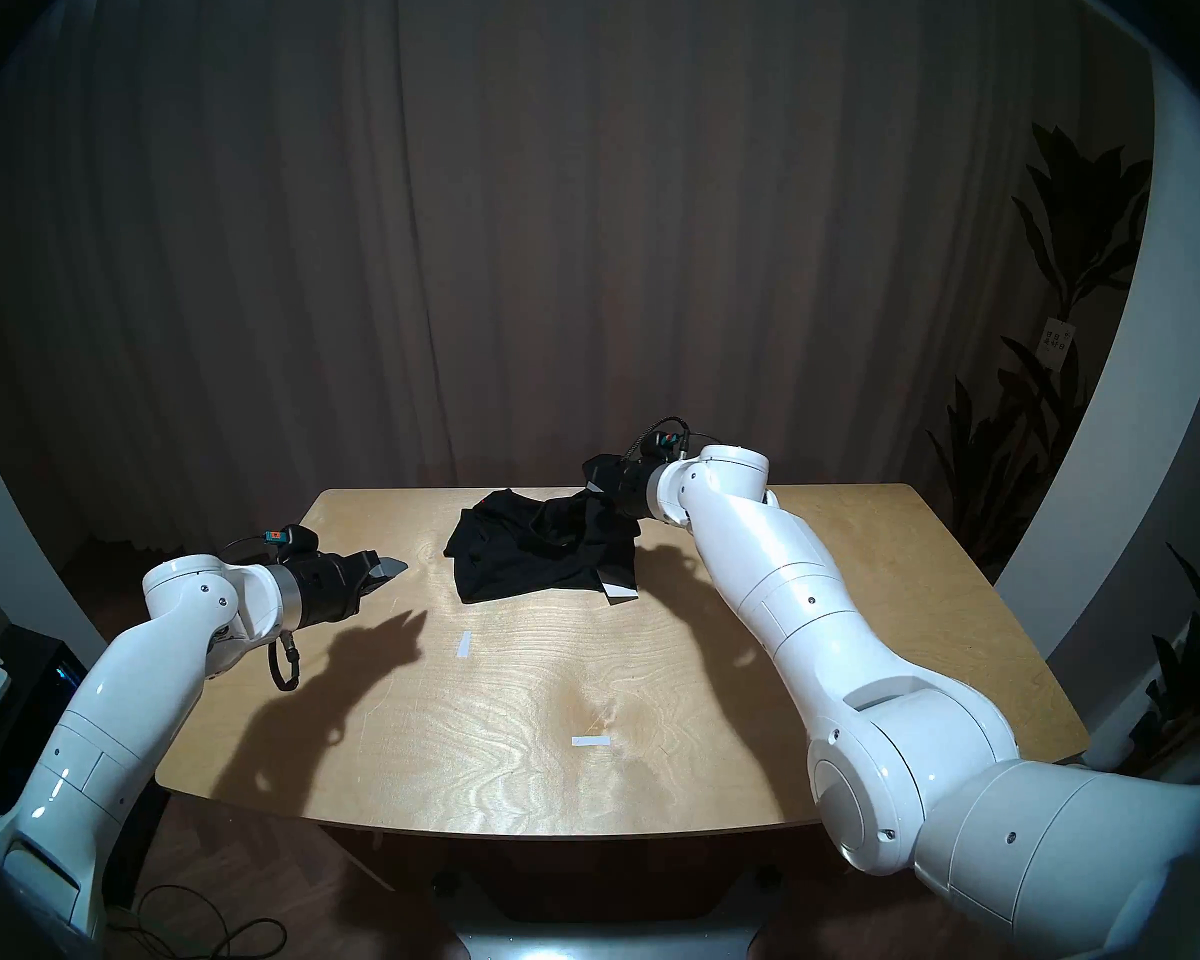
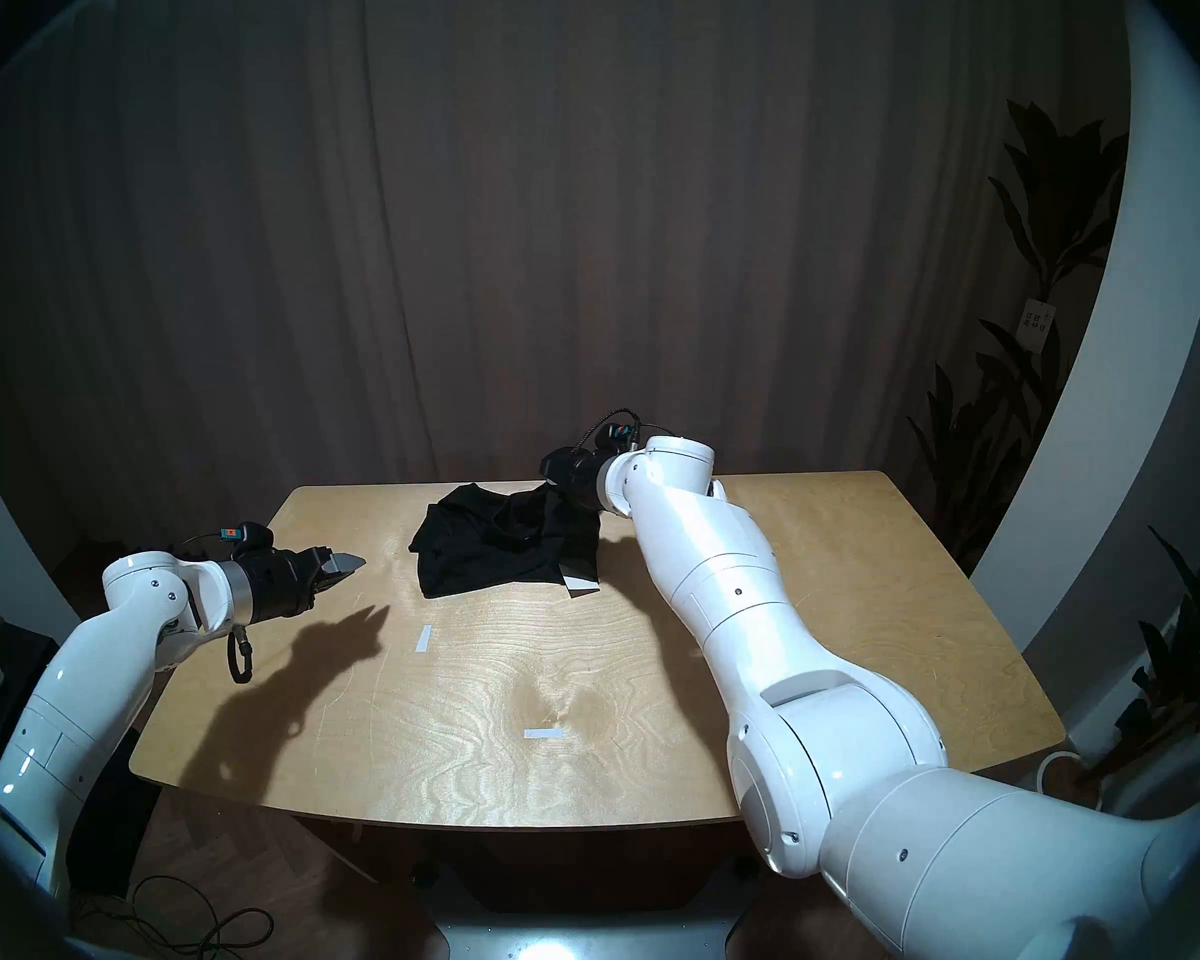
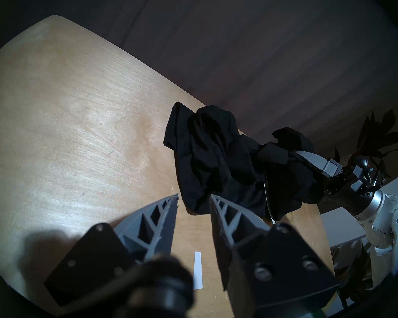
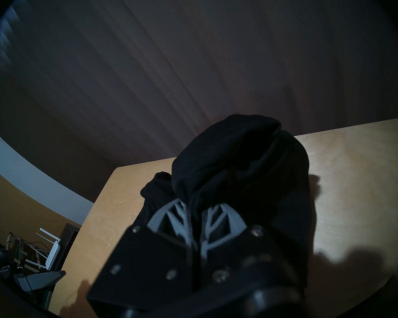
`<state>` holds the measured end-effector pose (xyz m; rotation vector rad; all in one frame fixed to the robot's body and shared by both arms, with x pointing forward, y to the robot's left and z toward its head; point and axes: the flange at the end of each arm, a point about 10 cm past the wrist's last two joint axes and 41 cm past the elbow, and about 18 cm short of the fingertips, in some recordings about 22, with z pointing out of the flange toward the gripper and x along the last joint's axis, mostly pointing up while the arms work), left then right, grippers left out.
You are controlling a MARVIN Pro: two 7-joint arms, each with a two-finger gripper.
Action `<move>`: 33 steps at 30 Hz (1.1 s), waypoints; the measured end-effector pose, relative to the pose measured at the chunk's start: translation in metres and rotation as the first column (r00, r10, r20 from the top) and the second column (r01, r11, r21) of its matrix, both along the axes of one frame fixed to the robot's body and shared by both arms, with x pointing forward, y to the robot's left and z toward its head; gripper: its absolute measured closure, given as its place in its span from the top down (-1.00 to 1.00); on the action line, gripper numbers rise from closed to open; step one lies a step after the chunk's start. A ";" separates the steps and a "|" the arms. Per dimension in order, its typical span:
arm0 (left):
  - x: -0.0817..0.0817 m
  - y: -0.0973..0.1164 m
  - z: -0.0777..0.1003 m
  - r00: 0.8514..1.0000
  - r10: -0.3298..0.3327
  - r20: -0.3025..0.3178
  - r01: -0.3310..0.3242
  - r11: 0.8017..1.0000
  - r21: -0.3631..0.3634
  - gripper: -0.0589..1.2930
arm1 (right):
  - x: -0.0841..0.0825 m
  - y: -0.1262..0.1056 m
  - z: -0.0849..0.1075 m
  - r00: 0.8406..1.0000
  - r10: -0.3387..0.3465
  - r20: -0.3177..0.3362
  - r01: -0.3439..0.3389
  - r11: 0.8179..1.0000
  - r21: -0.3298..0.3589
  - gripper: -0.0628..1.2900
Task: Fold the shirt by bringing both sleeves in and then folding it in half
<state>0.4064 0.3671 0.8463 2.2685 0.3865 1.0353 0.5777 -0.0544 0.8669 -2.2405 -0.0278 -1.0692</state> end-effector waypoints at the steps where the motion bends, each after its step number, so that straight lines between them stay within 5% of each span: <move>1: -0.002 0.001 -0.001 1.000 0.004 -0.001 -0.004 1.000 -0.001 -0.25 | 0.000 0.006 -0.002 1.000 0.000 -0.006 0.000 1.000 -0.006 -0.89; 19: -0.014 0.026 0.012 0.997 0.068 0.046 -0.067 0.997 -0.033 -0.27 | -0.010 0.102 -0.010 0.999 0.019 -0.032 -0.020 0.999 -0.047 -0.89; 33: -0.027 0.045 0.021 0.988 0.130 0.079 -0.126 0.990 -0.056 -0.27 | -0.025 0.154 -0.021 0.999 0.000 -0.041 -0.004 0.997 -0.080 -0.89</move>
